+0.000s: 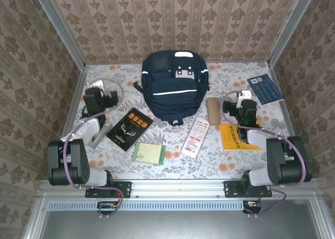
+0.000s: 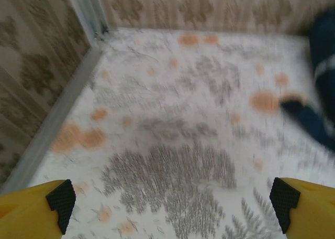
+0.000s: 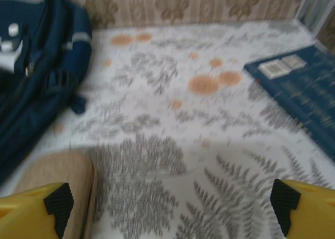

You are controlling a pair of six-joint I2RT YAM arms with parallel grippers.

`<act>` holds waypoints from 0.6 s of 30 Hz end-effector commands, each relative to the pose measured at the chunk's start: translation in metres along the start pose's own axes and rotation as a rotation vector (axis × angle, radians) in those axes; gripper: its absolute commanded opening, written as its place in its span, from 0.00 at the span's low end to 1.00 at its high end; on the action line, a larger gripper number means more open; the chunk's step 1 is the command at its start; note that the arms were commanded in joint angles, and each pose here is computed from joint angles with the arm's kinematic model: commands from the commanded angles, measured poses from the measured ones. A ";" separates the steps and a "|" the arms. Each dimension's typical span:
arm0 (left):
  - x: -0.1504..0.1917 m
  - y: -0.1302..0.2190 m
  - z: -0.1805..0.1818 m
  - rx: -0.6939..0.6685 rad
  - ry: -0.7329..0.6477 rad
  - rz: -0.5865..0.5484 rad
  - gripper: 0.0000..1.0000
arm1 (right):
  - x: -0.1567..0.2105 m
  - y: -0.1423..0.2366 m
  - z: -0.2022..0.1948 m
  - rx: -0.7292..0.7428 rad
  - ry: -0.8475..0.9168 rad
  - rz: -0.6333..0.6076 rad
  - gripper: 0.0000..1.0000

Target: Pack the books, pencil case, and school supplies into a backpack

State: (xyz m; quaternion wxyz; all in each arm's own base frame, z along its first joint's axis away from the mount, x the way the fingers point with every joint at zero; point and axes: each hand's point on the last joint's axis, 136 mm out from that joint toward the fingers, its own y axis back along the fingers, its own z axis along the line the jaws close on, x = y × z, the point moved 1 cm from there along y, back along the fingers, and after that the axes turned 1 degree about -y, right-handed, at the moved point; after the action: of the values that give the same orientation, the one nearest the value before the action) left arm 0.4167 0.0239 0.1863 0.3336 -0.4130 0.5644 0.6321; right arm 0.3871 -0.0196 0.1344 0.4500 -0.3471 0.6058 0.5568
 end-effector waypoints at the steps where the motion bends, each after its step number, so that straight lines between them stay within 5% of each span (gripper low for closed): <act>1: 0.011 0.027 0.030 -0.133 0.222 0.246 1.00 | -0.026 0.009 -0.015 0.105 -0.103 0.001 0.99; 6: 0.001 0.041 0.003 0.020 0.402 0.337 0.98 | -0.040 0.017 -0.032 0.167 -0.419 0.013 1.00; 18: 0.053 0.083 -0.158 0.162 0.604 0.550 0.93 | -0.081 0.010 0.007 -0.050 -0.472 0.043 1.00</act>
State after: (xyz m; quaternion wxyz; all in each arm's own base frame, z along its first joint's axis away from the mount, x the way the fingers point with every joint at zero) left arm 0.3535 -0.1205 0.1909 0.0860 -0.3710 0.7619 0.5239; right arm 0.4036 -0.0303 0.2111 0.5747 -0.2131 0.4932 0.6172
